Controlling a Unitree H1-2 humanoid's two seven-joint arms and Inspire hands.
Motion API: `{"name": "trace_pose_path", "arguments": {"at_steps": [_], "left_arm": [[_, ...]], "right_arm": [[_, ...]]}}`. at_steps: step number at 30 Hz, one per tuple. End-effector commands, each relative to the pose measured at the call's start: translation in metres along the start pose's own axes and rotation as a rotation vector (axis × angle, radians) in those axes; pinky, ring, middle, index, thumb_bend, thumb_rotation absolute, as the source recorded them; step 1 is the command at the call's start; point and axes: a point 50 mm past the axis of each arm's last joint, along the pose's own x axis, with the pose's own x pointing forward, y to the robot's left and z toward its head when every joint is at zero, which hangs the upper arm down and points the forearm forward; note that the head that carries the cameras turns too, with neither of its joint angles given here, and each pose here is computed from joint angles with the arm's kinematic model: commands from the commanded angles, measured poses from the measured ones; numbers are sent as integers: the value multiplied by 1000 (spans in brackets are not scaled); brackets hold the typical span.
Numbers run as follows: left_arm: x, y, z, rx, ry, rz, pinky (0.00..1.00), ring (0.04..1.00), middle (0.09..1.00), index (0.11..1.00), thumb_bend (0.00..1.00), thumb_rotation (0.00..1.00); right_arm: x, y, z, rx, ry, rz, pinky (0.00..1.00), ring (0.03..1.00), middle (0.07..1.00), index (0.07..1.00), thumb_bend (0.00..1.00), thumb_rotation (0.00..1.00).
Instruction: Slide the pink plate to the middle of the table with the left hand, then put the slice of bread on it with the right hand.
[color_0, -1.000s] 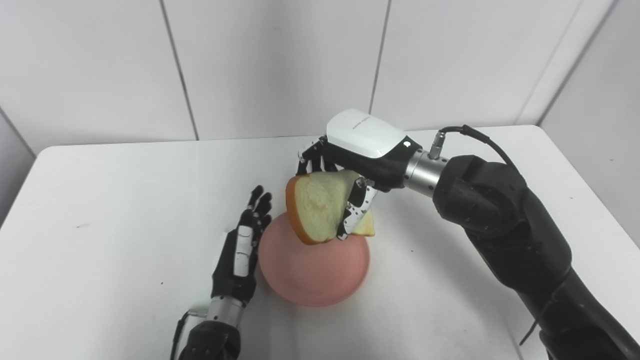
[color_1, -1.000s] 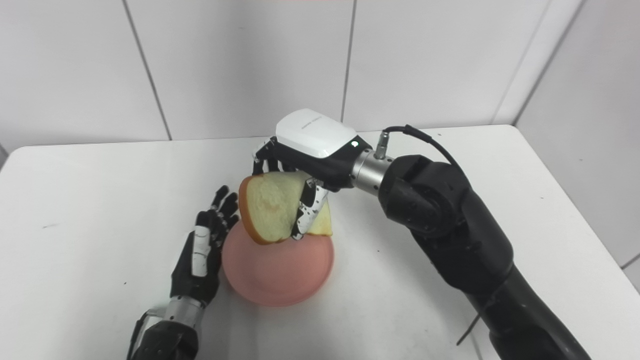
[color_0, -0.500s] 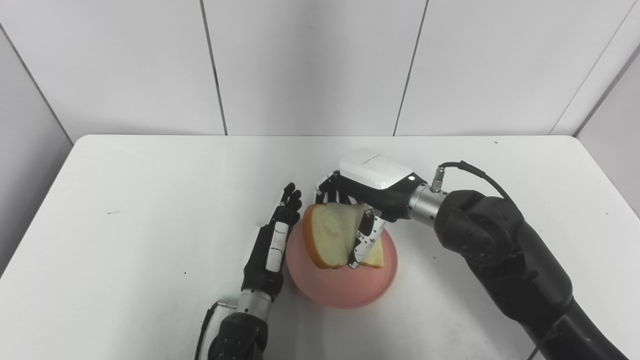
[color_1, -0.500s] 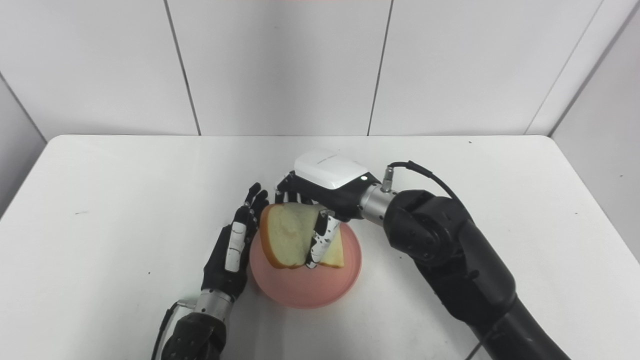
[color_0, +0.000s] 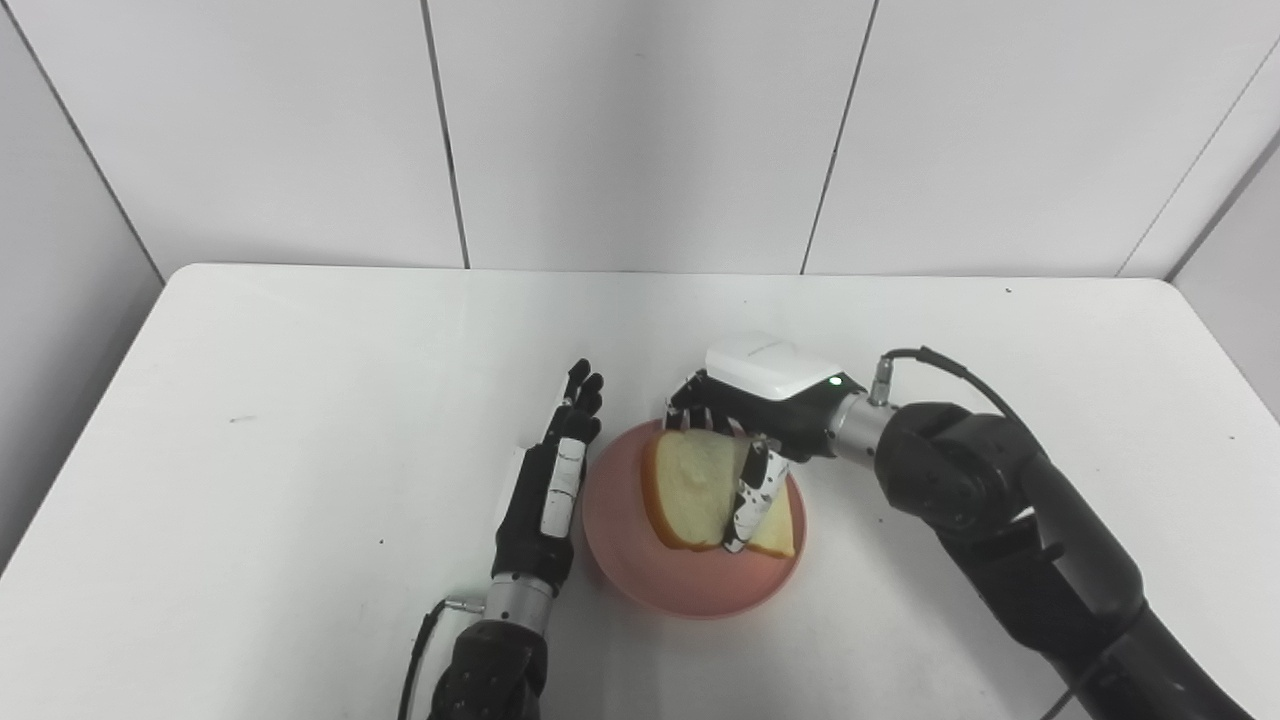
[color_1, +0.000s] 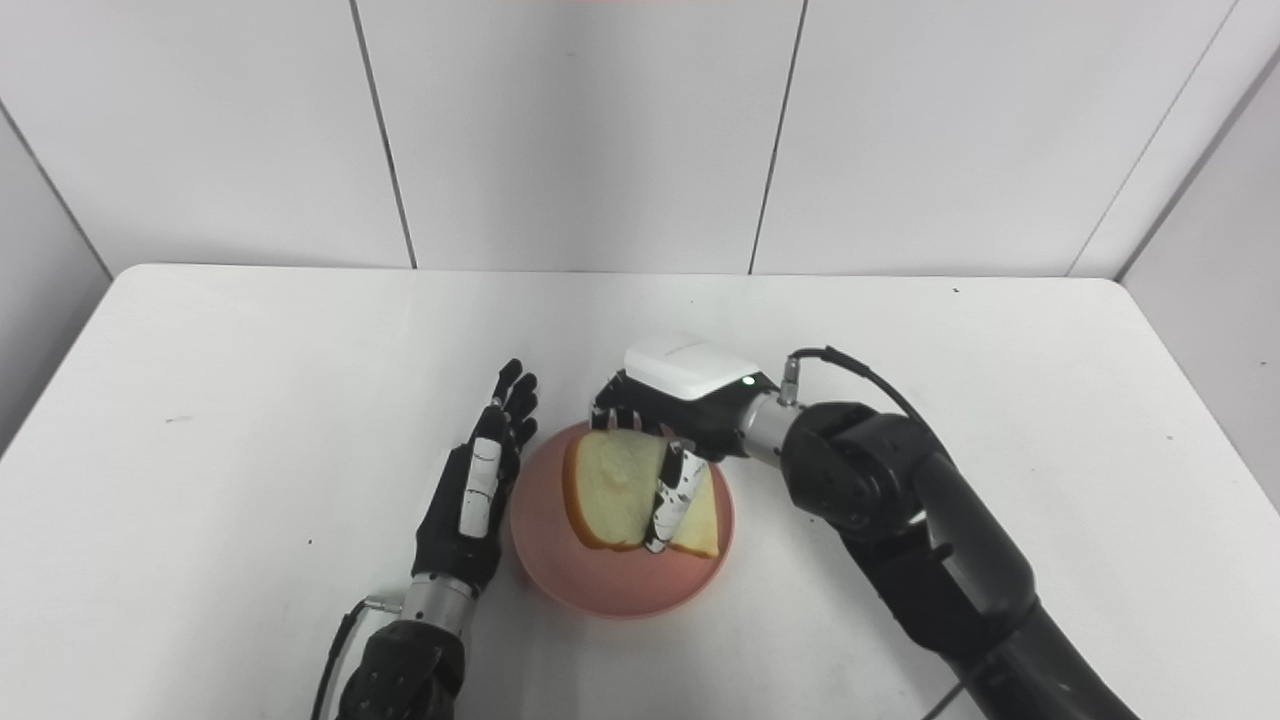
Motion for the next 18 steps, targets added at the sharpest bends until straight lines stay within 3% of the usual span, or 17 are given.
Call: {"name": "trace_pose_path", "arguments": {"at_steps": [1, 8, 13, 14, 15, 16, 18], "left_arm": [[3, -14, 3, -28, -25, -15, 1000, 1000, 985, 972, 806, 1000], [2, -14, 5, -31, -31, -17, 1000, 1000, 986, 973, 801, 1000], [3, -14, 6, -28, -38, -10, 1000, 994, 980, 970, 796, 1000], [3, -14, 6, -28, -38, -10, 1000, 992, 980, 971, 798, 1000], [3, -14, 6, -28, -37, -11, 1000, 991, 982, 972, 798, 1000], [2, -13, 6, -27, -38, -14, 1000, 991, 982, 972, 798, 1000], [2, -14, 6, -48, -36, -24, 1000, 996, 990, 978, 807, 1000]], "right_arm": [[1, -11, 2, -44, -47, -73, 323, 396, 451, 510, 528, 0], [5, 4, -2, -57, -47, -69, 346, 428, 450, 524, 524, 0], [7, 15, 1, -75, -49, -113, 467, 555, 471, 525, 522, 6], [8, 16, 1, -75, -52, -120, 521, 605, 596, 509, 518, 88], [8, 17, 2, -77, -55, -126, 559, 640, 663, 502, 515, 127], [8, 19, 2, -84, -58, -130, 564, 644, 671, 501, 515, 131], [9, 22, 1, -103, -62, -131, 615, 707, 747, 726, 635, 237]]}}
